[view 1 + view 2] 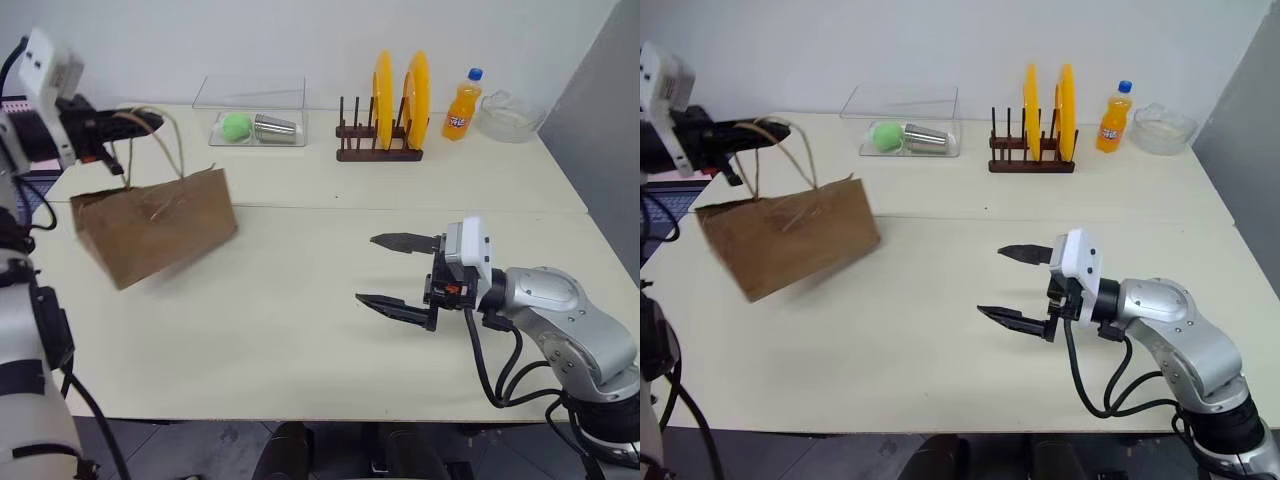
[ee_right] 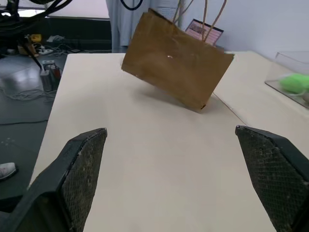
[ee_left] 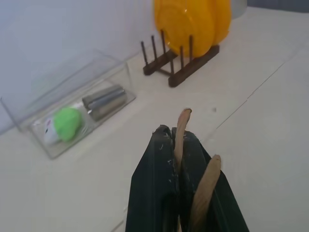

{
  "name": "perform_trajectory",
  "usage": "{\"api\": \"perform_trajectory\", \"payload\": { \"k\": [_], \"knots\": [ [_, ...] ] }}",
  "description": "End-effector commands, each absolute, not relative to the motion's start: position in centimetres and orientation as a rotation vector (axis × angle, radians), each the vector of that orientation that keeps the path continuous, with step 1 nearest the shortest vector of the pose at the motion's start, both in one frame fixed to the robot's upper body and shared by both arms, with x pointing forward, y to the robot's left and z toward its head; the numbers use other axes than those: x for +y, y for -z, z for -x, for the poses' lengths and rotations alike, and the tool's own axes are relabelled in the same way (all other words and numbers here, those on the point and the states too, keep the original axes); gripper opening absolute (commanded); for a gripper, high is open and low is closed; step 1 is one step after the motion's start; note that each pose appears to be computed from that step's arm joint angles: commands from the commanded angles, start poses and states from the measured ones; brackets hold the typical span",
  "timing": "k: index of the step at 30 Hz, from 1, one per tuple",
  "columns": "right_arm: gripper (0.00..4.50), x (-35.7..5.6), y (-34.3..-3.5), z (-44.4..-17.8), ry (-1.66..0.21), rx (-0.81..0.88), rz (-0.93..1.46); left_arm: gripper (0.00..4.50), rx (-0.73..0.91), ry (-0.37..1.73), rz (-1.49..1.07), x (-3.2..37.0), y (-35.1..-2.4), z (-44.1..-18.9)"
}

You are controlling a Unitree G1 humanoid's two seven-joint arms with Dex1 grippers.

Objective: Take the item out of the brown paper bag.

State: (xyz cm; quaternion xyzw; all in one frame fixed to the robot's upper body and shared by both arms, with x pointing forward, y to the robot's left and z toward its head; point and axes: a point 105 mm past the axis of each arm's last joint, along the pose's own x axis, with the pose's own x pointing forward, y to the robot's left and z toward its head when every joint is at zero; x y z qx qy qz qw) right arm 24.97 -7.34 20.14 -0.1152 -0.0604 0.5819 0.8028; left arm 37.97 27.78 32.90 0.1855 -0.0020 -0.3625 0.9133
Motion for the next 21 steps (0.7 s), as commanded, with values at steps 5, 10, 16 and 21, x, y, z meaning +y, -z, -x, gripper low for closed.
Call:
{"api": "perform_trajectory", "payload": {
  "k": [5, 10, 16, 21],
  "knots": [
    [4.5, -9.1, -20.0, -24.8, -1.128, -0.068, 0.283, 0.04, -0.108, 0.926, -0.452, 22.1, -35.5, -38.8],
    [4.5, -10.0, -19.6, -24.9, -1.069, -0.019, 0.272, 0.04, -0.136, 1.028, -0.444, 17.9, -35.4, -40.0],
    [4.5, -10.4, -19.0, -24.5, -1.034, 0.007, 0.275, 0.04, -0.158, 1.063, -0.424, 14.3, -35.0, -41.3],
    [4.5, -10.4, -18.7, -24.1, -1.016, 0.017, 0.271, 0.04, -0.197, 1.067, -0.39, 11.3, -34.8, -42.1]
  ]
}}
